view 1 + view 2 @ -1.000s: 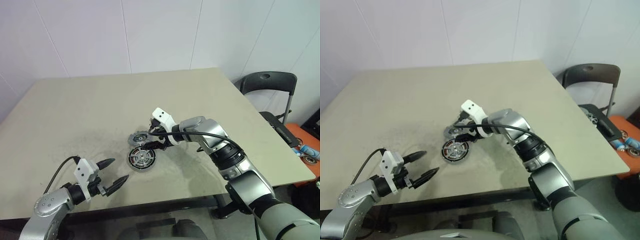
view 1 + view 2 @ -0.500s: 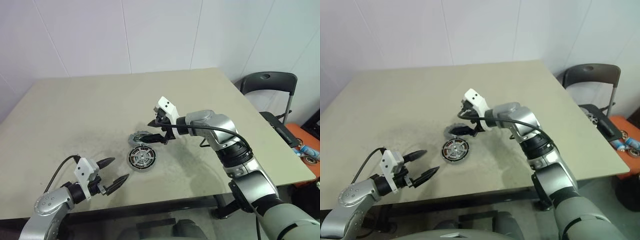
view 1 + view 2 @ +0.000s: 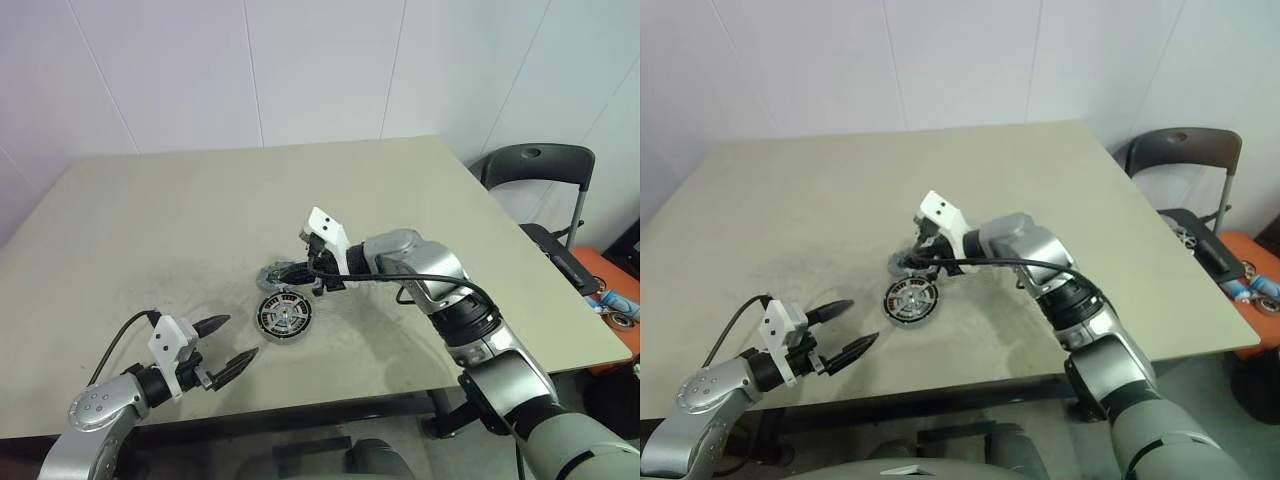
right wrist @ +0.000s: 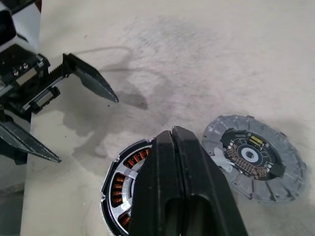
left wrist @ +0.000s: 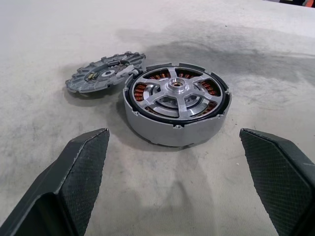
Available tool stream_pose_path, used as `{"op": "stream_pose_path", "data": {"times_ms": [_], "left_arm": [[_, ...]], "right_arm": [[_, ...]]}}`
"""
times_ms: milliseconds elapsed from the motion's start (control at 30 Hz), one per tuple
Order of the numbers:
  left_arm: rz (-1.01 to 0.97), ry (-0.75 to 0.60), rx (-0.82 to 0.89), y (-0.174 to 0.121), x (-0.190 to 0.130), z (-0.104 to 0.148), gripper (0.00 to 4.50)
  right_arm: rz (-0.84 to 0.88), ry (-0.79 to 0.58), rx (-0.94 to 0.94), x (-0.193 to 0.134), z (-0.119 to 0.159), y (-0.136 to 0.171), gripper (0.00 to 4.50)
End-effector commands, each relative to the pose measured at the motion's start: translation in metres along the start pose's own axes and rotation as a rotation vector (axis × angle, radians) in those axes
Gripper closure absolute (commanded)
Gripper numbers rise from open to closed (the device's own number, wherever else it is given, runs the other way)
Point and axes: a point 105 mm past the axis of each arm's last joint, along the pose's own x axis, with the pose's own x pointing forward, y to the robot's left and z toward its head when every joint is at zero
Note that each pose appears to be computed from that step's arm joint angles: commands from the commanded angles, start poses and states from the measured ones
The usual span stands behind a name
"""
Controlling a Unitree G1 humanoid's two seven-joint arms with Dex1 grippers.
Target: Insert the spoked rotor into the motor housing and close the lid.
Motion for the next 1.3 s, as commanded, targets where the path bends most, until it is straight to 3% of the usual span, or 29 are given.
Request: {"op": "stream_pose_path", "data": {"times_ms": [33,400,800,1133,1300], "left_arm": [[-0.003,-0.022,0.04,0.0,-0.001,0.009,0.0],[-0.006,-0.019,0.043,-0.001,-0.002,0.009,0.0],[-0.011,-0.015,0.045,-0.001,-0.001,0.008,0.0],[-0.01,-0.018,0.045,-0.001,0.0,0.009,0.0],[-0.011,-0.02,0.046,-0.001,0.002,0.009,0.0]], "right_arm": [[0.022,-0.024,-0.041,0.005,0.006,0.004,4.47],[0.042,-0.001,-0.009,0.019,-0.012,0.003,4.47],[0.026,0.182,0.093,0.033,-0.072,-0.001,4.47],[0.028,0.053,0.059,0.02,-0.032,-0.004,4.47],[0.004,0.065,-0.06,0.005,-0.022,-0.008,4.47]]}}
